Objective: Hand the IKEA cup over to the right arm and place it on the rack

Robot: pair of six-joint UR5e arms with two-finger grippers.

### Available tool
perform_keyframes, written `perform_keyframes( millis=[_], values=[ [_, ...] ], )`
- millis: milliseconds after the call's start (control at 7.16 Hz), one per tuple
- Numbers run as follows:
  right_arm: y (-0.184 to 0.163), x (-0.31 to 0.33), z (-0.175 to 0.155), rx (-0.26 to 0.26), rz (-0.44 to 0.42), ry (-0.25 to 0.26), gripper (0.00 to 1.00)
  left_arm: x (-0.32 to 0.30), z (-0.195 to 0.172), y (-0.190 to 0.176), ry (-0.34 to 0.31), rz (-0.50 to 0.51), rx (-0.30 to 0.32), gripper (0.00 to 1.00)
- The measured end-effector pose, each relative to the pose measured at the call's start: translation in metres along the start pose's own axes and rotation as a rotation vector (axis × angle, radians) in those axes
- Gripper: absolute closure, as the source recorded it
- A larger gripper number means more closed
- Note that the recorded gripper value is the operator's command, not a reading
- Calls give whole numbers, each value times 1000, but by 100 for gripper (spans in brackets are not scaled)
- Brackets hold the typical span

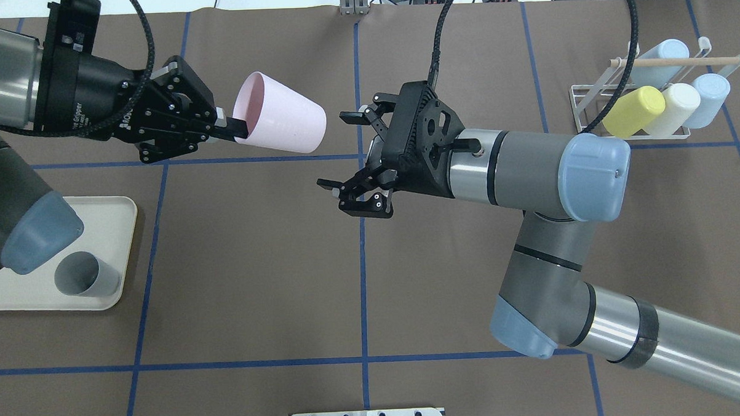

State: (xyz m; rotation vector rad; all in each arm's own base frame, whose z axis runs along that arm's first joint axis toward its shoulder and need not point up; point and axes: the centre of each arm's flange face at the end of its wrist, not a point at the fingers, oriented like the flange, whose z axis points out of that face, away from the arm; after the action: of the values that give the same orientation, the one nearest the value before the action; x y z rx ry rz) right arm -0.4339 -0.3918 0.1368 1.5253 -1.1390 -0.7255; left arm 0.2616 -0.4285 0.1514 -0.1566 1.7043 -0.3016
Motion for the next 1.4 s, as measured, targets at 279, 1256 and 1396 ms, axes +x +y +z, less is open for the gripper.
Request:
perform_keyframes(
  millis=[279,1256,1396],
  values=[
    [-6,-2,1,13,-21,1,2,-1,8,1,0,-5,4,100],
    [-17,-1,-1,39,-114,32,2,0,17,-2,-6,-4,5,100],
    [-17,-2,-1,40,-115,33,2,1,19,-4,-6,-4,5,100]
  ],
)
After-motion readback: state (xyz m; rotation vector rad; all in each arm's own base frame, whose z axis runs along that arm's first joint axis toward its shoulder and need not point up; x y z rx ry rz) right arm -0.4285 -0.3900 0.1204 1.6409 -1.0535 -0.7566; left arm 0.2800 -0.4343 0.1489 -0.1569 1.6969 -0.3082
